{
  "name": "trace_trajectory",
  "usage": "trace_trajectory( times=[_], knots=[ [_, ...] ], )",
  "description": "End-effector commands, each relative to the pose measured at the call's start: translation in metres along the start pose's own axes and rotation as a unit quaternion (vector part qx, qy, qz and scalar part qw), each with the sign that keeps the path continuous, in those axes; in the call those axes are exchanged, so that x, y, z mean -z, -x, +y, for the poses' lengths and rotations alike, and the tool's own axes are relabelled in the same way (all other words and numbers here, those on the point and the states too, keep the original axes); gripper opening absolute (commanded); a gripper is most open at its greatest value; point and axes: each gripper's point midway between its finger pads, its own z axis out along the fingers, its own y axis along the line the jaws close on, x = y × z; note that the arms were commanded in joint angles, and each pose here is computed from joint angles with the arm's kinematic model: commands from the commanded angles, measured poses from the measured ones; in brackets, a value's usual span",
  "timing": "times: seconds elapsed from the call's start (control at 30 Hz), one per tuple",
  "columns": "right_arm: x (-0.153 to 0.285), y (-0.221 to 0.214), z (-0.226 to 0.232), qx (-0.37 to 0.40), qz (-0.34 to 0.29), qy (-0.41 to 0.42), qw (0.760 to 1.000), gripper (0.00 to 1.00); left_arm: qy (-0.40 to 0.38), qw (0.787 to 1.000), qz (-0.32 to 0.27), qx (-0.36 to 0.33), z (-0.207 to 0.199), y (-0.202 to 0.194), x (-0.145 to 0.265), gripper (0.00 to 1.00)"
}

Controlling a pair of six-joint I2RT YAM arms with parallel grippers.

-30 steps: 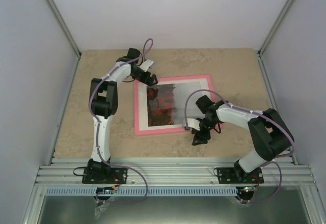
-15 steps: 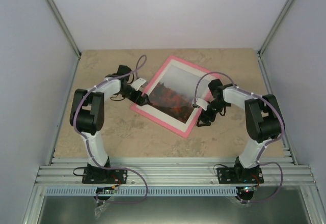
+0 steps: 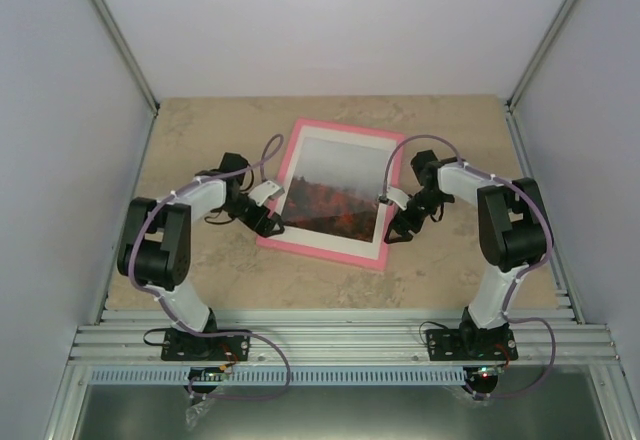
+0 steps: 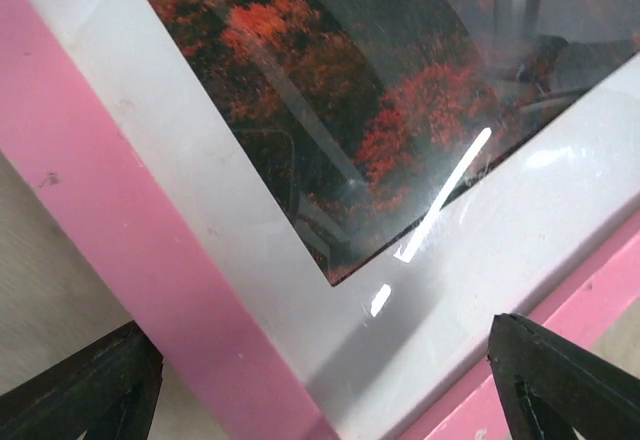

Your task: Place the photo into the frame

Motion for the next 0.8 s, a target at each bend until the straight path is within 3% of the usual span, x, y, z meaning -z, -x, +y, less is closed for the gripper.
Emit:
trace_trajectory(
  times=[0.0,0.6,0.77],
  knots=[
    [-0.013,0.030,0.023,0.044,-0.075,0.064,0.994,0.77,-0.144,0.989,-0.006,-0.031,-0.075,-0.011,-0.005,0.90],
    [-0.011,0.026,0.026,0.039,-0.076,0.057,0.995,0.79,-0.126,0.990,-0.002,-0.065,-0.099,-0.018,0.002,0.89],
    [0.000,0.023,0.034,0.039,-0.075,0.053,0.995,0.81,-0.096,0.993,-0.024,-0.072,-0.095,-0.006,0.014,0.98]
  ],
)
